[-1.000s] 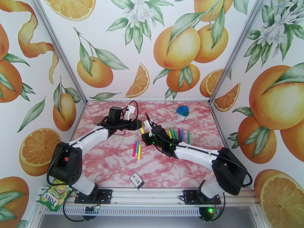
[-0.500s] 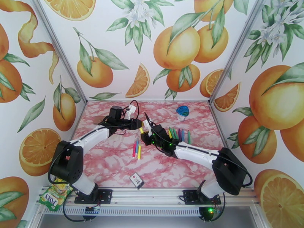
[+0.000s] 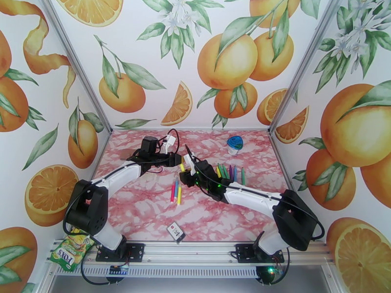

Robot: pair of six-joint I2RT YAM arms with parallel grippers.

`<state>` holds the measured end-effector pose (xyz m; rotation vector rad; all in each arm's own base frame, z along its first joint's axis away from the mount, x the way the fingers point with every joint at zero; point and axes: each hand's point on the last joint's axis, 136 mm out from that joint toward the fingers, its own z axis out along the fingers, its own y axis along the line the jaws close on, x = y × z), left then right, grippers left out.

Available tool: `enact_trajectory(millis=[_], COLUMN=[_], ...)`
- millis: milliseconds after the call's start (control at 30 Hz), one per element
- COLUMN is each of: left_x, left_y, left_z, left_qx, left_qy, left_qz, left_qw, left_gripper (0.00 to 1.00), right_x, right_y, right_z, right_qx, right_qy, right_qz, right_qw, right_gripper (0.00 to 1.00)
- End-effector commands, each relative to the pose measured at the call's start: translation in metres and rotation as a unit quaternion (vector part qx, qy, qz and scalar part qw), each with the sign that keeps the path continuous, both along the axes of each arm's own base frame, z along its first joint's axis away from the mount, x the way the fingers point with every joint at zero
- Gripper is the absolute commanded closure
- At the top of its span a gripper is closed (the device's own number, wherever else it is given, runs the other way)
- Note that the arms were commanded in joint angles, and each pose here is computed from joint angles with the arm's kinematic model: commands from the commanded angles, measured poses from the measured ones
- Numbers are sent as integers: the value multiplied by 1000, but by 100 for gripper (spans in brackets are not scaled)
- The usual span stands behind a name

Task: Open the pen caps

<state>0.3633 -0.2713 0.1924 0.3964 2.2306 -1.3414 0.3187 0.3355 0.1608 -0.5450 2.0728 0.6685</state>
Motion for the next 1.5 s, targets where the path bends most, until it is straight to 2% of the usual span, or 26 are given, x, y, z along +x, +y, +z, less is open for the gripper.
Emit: enact_trajectory(millis=[0, 333, 567, 800, 1100, 1467], left_x=[1, -9, -6, 9, 42, 57], left_y=[-7, -11, -10, -6, 10, 24], left_z=[25, 33, 30, 44, 49, 52], left_qx=[-23, -28, -22, -20, 8, 18], left_qy=[-36, -46, -45, -57, -62, -68], left_qz=[-22, -40, -32, -2, 66, 113], left_qw=[999, 998, 998, 998, 996, 991], left_gripper=[90, 90, 90, 93, 98, 98], right_x=[8, 15, 13, 7, 2, -2], right_y=[9, 15, 14, 9, -2, -7], right_z=[17, 12, 11, 4, -3, -12], right_qx=[21, 24, 20, 10, -5, -13], right_qy=[-20, -9, -11, -13, -17, -17], right_qz=[6, 11, 16, 25, 15, 13], right_qw=[1000, 1000, 1000, 1000, 1000, 1000], right_gripper=[61, 62, 77, 87, 90, 94])
